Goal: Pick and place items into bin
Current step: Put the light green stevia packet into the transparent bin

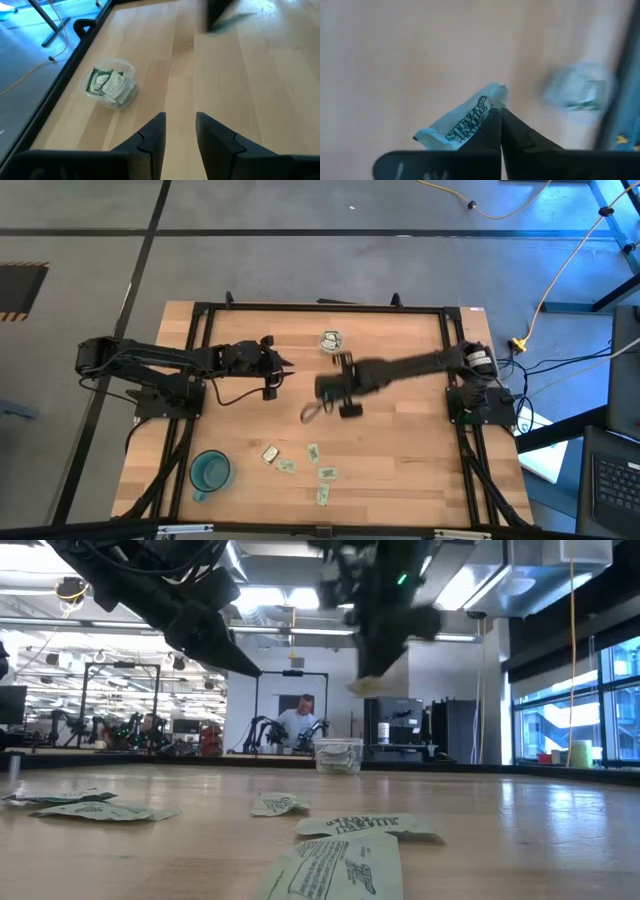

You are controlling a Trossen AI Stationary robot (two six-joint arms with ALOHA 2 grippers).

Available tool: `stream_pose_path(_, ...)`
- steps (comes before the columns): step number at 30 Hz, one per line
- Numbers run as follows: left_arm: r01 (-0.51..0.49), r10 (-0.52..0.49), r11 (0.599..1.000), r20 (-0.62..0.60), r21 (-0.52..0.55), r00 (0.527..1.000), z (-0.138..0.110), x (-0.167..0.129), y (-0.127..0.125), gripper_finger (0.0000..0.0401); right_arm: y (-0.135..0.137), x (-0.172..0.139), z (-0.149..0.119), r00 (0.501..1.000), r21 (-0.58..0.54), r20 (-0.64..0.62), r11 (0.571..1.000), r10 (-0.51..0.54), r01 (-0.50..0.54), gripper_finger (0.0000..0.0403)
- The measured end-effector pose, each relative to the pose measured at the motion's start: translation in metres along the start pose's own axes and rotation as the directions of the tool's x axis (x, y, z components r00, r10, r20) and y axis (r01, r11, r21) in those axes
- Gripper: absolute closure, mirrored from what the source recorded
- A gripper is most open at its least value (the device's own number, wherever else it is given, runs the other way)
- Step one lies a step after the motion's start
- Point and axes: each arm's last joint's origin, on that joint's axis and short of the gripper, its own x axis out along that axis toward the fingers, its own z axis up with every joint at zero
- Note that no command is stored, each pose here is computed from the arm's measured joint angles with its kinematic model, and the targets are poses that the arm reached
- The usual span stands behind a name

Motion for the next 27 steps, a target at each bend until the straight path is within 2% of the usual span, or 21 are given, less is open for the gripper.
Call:
stream_pose_path(6,0.001,-0.001,1.000,-0.015,0.001,1.000,-0.001,0.000,0.000,0.0299,-0.076,0.038,-0.013,0.991,0.018,0.062,0.993,-0.119,0.118,0.0403)
stream_pose_path(11,0.001,-0.001,1.000,-0.016,0.001,1.000,-0.002,0.000,0.000,0.0299,-0.114,0.065,-0.033,0.979,0.031,0.084,0.982,-0.186,0.184,0.0403)
stream_pose_path(17,0.000,0.000,1.000,-0.016,0.001,1.000,-0.002,0.000,0.000,0.0299,-0.119,0.090,-0.051,0.984,0.017,0.116,0.990,-0.138,0.137,0.0403)
stream_pose_path(27,0.000,0.000,1.000,-0.015,0.001,1.000,-0.001,0.000,0.000,0.0299,-0.116,0.097,-0.052,0.974,0.005,0.158,0.986,-0.163,0.164,0.0403)
